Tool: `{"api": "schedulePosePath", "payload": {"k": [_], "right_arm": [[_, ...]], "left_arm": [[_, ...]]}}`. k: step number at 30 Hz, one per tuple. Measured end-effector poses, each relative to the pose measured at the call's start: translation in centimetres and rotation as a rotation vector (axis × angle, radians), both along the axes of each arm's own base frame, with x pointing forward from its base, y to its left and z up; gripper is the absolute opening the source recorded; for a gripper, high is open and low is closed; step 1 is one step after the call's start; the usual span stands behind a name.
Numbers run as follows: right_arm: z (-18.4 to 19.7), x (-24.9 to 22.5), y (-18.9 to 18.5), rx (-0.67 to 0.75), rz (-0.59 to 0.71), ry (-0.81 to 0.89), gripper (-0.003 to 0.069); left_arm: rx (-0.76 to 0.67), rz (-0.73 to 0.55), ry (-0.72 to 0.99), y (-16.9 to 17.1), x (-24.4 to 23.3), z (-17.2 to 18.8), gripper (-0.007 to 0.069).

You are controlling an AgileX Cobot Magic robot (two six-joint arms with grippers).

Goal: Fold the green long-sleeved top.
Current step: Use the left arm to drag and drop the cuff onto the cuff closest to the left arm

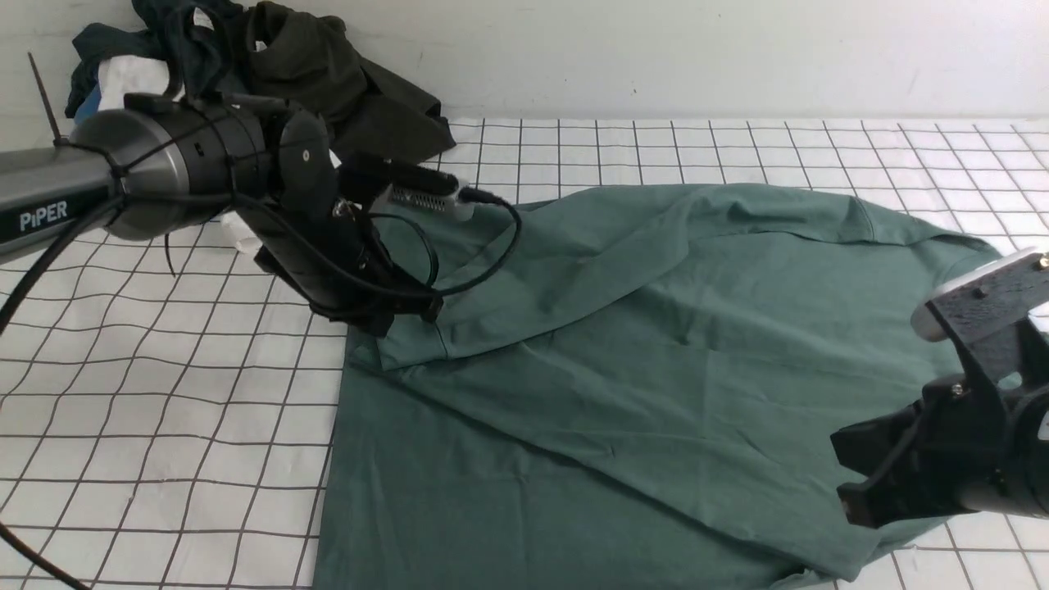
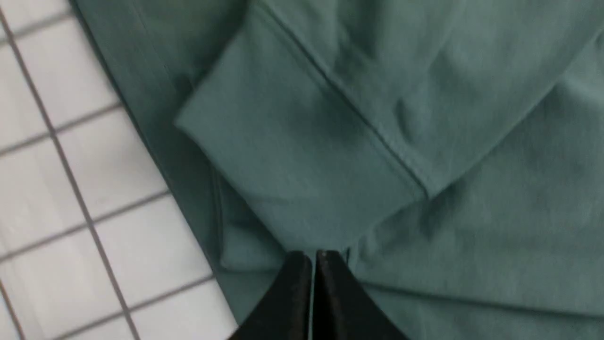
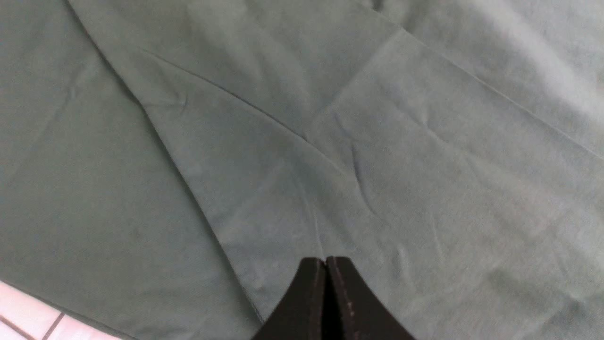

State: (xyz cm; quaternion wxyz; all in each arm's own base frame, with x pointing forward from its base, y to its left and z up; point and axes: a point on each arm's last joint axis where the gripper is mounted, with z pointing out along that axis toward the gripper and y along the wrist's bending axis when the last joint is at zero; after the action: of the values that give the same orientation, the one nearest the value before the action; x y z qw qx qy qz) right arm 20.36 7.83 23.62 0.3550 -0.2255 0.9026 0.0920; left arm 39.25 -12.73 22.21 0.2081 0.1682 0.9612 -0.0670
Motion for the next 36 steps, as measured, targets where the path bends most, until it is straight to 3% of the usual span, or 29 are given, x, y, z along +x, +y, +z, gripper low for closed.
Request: {"api": "schedulePosePath", "payload": {"k": [4,8,13,17,21,26,27,29,31,36], "right_arm": [[0.0,0.0,0.0,0.000,0.000,0.001,-0.0010],[0.0,0.0,0.0,0.000,0.000,0.001,-0.0010],[0.0,0.0,0.0,0.011,-0.006,0.005,-0.0010],[0.0,0.0,0.1,0.032,-0.017,0.012,-0.0010],[0.0,0.0,0.2,0.043,-0.023,0.016,-0.0010],[0.1,0.0,0.2,0.048,-0.025,0.017,-0.0010],[0.1,0.0,0.2,0.048,-0.025,0.017,-0.0010],[0.1,0.0,0.2,0.048,-0.025,0.017,-0.0010],[0.1,0.0,0.2,0.048,-0.025,0.017,-0.0010],[0.0,0.0,0.2,0.043,-0.023,0.016,-0.0010]], "left_arm": [[-0.013,0.001,-0.045,-0.2,0.6,1.2,0.0014],[-0.003,-0.002,0.001,-0.1,0.4,0.8,0.0120],[0.014,0.012,0.077,-0.3,0.9,-2.2,0.0286],[0.019,0.059,0.126,-0.4,1.4,-4.4,0.0323],[0.018,0.099,0.139,-0.4,1.7,-5.7,0.0285],[0.010,0.095,0.116,-0.6,1.8,-5.5,0.0098],[0.010,0.096,0.114,-0.6,1.8,-5.4,0.0089],[0.006,0.069,0.080,-1.0,1.6,-4.0,0.0013],[0.002,0.053,0.057,-1.2,1.3,-3.1,0.0003],[-0.055,0.018,-0.106,-1.6,0.0,4.8,-0.0004]]}}
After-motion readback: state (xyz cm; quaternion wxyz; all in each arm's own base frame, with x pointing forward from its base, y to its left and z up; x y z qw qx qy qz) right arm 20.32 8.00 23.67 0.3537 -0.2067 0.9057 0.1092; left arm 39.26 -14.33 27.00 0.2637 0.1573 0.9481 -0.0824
